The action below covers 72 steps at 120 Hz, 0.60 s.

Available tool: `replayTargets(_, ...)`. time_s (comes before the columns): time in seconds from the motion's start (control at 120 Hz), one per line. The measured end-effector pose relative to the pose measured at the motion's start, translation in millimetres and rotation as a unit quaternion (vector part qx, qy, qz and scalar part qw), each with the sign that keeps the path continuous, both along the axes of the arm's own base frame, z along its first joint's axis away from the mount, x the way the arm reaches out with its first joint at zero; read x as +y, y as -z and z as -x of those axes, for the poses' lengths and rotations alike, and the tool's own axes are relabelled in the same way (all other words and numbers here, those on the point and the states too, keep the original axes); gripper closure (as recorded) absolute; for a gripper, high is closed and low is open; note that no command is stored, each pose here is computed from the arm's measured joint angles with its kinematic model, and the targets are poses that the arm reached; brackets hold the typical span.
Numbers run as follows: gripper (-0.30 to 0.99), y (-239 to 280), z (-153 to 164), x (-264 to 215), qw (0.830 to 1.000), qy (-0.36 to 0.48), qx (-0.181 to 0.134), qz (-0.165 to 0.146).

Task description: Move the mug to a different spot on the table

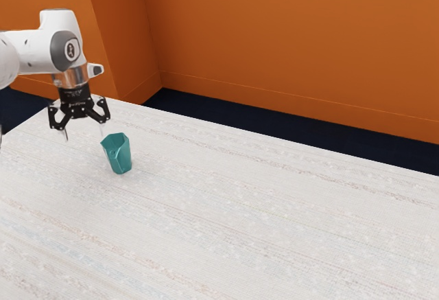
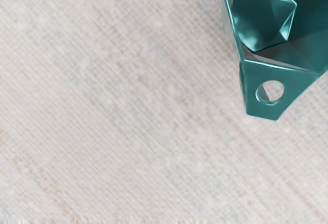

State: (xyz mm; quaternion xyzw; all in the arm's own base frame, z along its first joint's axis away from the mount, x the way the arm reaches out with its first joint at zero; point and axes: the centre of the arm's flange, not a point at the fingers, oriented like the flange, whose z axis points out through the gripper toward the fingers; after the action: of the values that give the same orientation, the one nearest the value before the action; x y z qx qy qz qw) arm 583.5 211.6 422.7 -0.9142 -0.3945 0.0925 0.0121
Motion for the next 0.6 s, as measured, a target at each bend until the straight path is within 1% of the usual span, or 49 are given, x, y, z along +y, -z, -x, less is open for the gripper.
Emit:
replayTargets(0.092, 0.00, 13.6, 7.5, -4.9, 0.999, -0.025, 0.017, 0.012)
replayTargets(0.208, 0.00, 32.0, 14.6, -21.1, 0.998, -0.042, 0.042, 0.018)
replayTargets(0.317, 0.00, 39.8, 16.1, -33.3, 0.997, -0.051, 0.050, 0.009)
replayTargets(0.367, 0.00, 46.0, 15.9, -37.9, 0.997, -0.053, 0.048, 0.004)
replayTargets(0.425, 0.00, 48.2, 14.0, -38.6, 0.998, -0.059, 0.038, -0.004)
replayTargets(0.55, 0.00, 47.9, 4.7, -36.9, 0.997, -0.068, 0.002, -0.023)
replayTargets(0.6, 0.00, 56.9, 4.3, -39.9, 0.997, -0.071, -0.010, -0.027)
